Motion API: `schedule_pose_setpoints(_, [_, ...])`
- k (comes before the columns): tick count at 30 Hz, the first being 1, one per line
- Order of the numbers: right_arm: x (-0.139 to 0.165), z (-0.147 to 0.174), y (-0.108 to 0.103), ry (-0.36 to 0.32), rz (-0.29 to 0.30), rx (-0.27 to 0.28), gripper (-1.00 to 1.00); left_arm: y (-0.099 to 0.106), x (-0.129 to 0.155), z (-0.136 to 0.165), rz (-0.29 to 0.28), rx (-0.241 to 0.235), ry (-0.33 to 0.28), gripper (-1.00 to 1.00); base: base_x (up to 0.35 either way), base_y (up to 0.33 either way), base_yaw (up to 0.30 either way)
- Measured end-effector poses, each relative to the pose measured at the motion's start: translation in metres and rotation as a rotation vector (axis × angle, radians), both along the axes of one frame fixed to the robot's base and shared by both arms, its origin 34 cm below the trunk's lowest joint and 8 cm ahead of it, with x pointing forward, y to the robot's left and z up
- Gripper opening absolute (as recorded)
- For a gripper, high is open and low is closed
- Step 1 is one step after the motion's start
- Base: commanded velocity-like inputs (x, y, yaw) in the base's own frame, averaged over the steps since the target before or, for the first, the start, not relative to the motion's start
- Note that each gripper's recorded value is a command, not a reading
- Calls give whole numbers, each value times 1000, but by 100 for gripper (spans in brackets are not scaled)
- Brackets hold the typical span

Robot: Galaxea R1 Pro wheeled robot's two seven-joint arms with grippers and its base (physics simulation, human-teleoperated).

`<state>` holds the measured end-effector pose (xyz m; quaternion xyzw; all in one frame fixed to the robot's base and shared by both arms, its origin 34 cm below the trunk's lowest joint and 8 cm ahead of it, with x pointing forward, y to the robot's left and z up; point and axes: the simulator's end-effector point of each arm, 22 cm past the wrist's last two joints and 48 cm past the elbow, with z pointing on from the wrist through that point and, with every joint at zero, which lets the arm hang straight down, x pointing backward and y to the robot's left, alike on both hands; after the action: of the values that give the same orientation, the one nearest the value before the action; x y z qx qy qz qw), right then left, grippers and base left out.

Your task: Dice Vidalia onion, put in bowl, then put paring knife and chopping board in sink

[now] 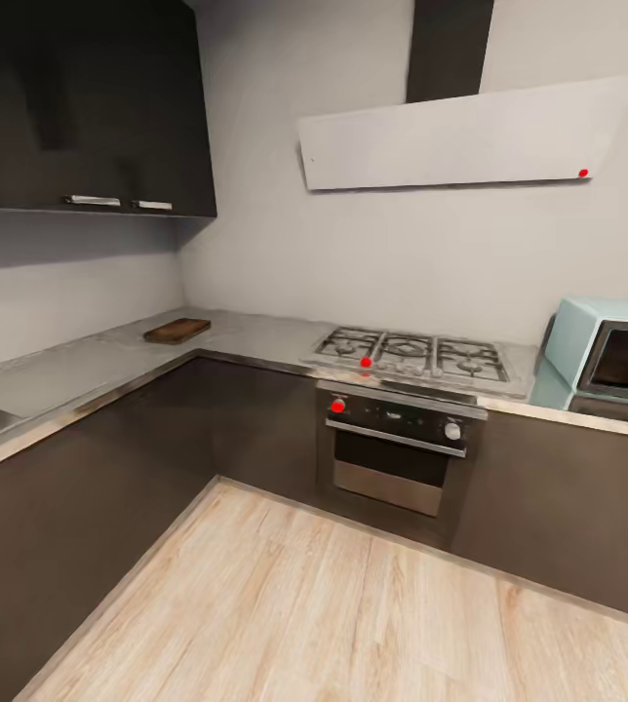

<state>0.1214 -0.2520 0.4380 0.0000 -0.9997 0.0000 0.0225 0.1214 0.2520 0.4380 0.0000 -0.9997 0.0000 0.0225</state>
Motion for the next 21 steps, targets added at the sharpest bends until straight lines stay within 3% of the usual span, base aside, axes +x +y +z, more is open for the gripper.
schedule_pose_setpoints(21, [24, 0, 13, -50, -1, 13, 100, 7, 10, 0, 6, 6, -21, 100, 0, 0, 0])
